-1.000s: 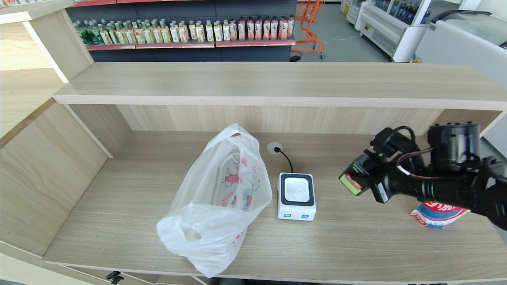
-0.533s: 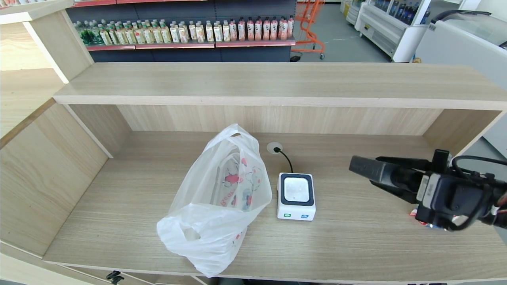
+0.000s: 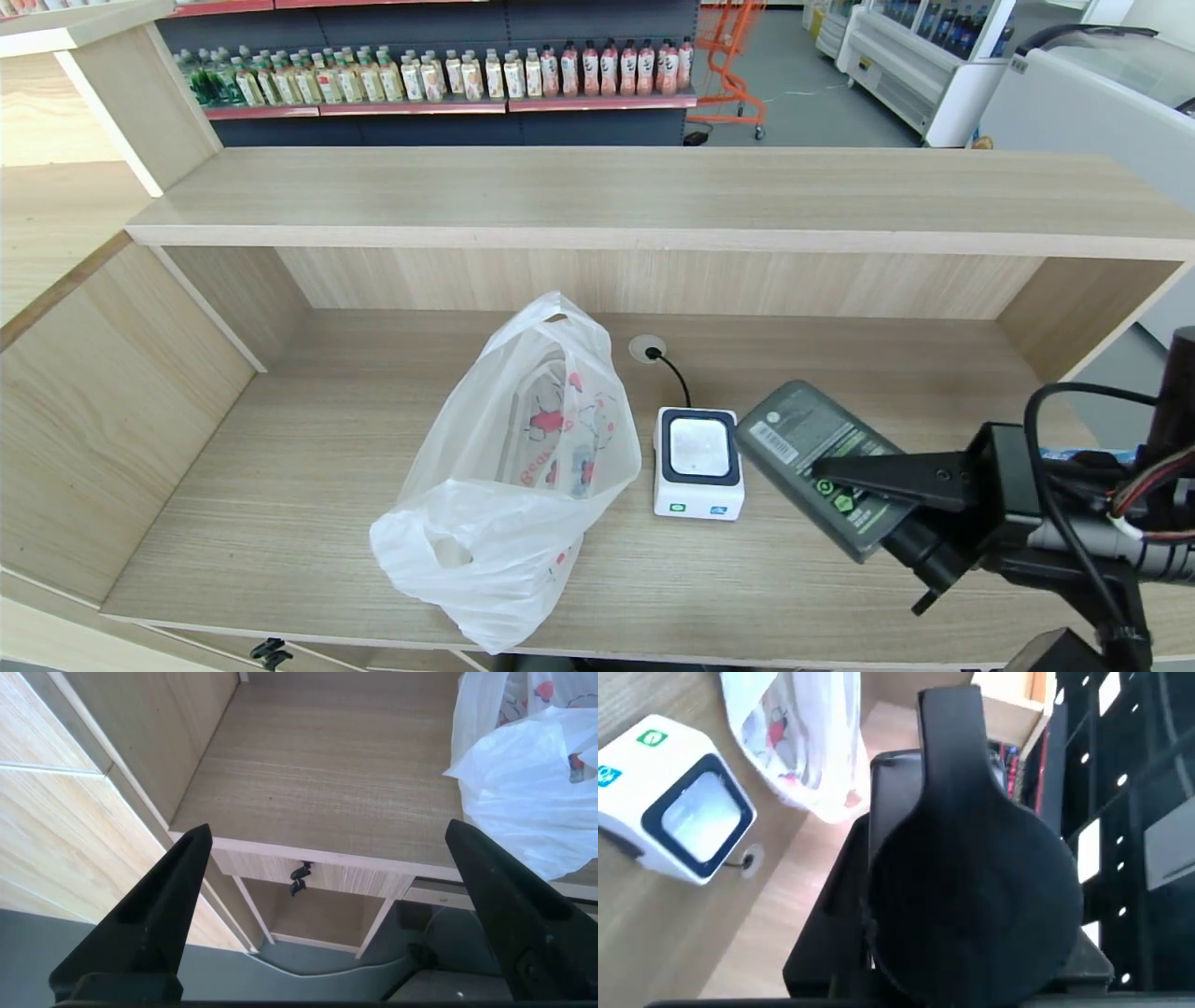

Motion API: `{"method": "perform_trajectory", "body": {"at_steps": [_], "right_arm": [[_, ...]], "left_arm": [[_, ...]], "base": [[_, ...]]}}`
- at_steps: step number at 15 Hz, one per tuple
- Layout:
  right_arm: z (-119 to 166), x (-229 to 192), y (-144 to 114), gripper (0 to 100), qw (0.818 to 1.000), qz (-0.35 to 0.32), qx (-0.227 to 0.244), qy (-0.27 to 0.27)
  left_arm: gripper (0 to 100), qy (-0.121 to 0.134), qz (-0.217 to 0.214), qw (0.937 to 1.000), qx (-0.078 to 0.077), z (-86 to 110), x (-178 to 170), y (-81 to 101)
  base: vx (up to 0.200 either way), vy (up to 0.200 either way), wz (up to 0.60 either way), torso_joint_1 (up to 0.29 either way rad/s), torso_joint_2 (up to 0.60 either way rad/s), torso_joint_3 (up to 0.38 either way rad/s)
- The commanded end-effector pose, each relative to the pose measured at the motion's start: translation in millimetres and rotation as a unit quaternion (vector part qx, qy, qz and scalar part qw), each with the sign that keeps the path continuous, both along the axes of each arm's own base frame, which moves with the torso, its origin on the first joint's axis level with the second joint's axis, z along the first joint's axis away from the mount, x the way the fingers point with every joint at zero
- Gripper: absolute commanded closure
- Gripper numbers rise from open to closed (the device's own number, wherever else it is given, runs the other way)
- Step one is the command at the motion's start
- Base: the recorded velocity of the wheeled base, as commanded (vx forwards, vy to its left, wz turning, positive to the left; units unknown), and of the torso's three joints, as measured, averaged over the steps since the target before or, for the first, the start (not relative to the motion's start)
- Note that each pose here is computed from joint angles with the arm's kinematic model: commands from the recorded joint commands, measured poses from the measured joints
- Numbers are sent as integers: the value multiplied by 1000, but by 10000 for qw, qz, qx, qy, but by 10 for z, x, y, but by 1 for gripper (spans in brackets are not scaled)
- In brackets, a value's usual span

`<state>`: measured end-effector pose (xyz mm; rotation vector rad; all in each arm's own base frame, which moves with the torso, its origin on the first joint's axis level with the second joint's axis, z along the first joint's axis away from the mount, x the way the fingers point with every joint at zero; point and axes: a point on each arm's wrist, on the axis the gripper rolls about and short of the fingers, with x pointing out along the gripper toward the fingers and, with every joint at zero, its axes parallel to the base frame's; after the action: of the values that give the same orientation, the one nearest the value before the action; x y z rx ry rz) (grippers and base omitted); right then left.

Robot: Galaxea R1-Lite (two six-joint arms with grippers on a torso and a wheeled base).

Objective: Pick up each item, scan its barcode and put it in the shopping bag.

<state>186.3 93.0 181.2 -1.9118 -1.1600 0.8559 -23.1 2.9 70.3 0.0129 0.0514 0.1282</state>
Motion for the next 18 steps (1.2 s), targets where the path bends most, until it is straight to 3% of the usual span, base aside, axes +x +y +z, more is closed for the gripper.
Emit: {"method": "perform_trajectory", "body": {"at_steps": [1,4,7,18], "right_arm": [[-145,3,352,100,9957,873,-283,-160],[-171,-49,682,100,9769,1993,-319,-694],[-223,-104,749,100,9634,2418,-377,-1094],[-153,-28,609,100,9668,2145,-359,-1342]], "left_arm": [[0,-1,2,10000,-2,0,0,0],[0,-1,2,10000,-2,0,0,0],[0,-9,2,10000,-2,1,0,0],[0,0,1,10000,6,0,0,0]], "base": [[0,0,0,0,0,0],[0,0,0,0,0,0],[0,0,0,0,0,0],[0,0,0,0,0,0]]}}
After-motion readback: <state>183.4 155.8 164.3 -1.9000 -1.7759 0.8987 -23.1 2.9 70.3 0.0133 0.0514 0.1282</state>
